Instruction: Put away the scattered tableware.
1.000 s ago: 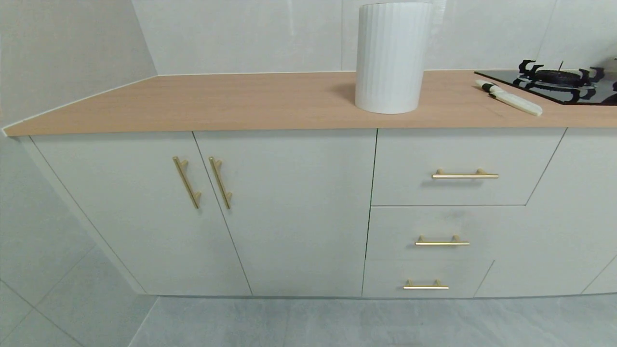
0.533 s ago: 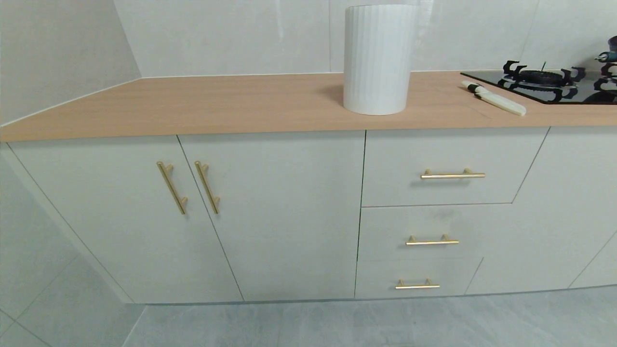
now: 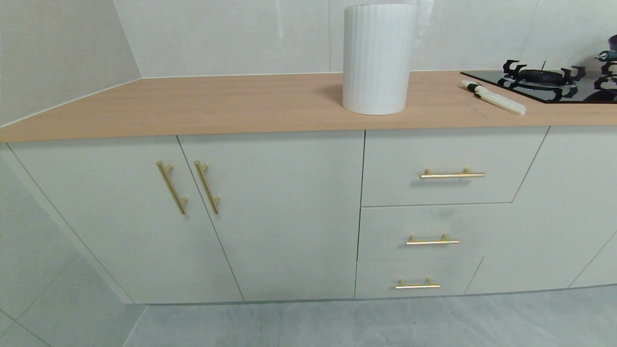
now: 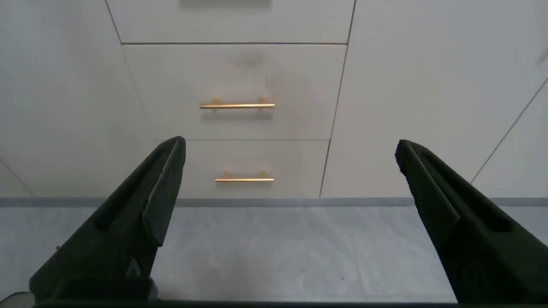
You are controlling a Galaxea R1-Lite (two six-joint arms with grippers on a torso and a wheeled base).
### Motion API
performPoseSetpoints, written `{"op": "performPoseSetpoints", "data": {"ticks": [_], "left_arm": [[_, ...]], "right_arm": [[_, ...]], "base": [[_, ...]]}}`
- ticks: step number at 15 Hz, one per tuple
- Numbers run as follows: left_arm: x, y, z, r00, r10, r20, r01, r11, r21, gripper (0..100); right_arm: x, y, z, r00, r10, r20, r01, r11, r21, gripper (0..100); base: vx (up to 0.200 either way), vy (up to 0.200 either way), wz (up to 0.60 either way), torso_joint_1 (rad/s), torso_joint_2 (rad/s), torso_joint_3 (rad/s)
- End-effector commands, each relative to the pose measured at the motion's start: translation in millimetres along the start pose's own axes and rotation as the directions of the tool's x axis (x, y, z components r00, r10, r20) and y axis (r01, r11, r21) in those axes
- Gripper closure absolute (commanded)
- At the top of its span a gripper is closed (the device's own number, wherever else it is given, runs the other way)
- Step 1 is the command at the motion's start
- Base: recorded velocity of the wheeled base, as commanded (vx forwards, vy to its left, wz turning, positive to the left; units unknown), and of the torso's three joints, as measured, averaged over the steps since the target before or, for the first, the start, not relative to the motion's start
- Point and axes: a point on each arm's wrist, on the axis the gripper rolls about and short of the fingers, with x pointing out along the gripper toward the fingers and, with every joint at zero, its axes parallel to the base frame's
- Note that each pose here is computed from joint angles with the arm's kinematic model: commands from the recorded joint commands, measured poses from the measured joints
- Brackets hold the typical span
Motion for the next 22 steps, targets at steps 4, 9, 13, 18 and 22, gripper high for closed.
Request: {"op": "performPoseSetpoints", "data": {"ticks": [4, 9, 13, 18, 22], "left_arm": [[0.0, 0.0, 0.0, 1.0, 0.0, 0.0, 0.0, 1.0, 0.0, 0], [0.0, 0.0, 0.0, 1.0, 0.0, 0.0, 0.0, 1.0, 0.0, 0], [0.1, 0.0, 0.0, 1.0, 0.0, -0.002, 0.0, 1.0, 0.0, 0], [0.0, 0.0, 0.0, 1.0, 0.0, 0.0, 0.0, 1.0, 0.0, 0], [0.0, 0.0, 0.0, 1.0, 0.0, 0.0, 0.0, 1.0, 0.0, 0]], "right_arm": [[0.1, 0.0, 0.0, 1.0, 0.0, -0.002, 0.0, 1.0, -0.001, 0], [0.2, 0.0, 0.0, 1.0, 0.0, -0.003, 0.0, 1.0, -0.001, 0], [0.2, 0.0, 0.0, 1.0, 0.0, -0.003, 0.0, 1.0, -0.001, 0], [0.1, 0.0, 0.0, 1.0, 0.0, -0.002, 0.0, 1.0, -0.001, 0], [0.1, 0.0, 0.0, 1.0, 0.0, -0.002, 0.0, 1.0, -0.001, 0]], "base": [[0.0, -0.2, 0.0, -0.001, 0.01, 0.0], [0.0, -0.08, 0.0, 0.001, 0.0, 0.001], [0.05, 0.0, 0.0, 0.001, 0.0, 0.001], [0.2, 0.0, 0.0, 0.001, 0.0, 0.005], [0.2, 0.0, 0.0, 0.0, 0.0, 0.001]]}}
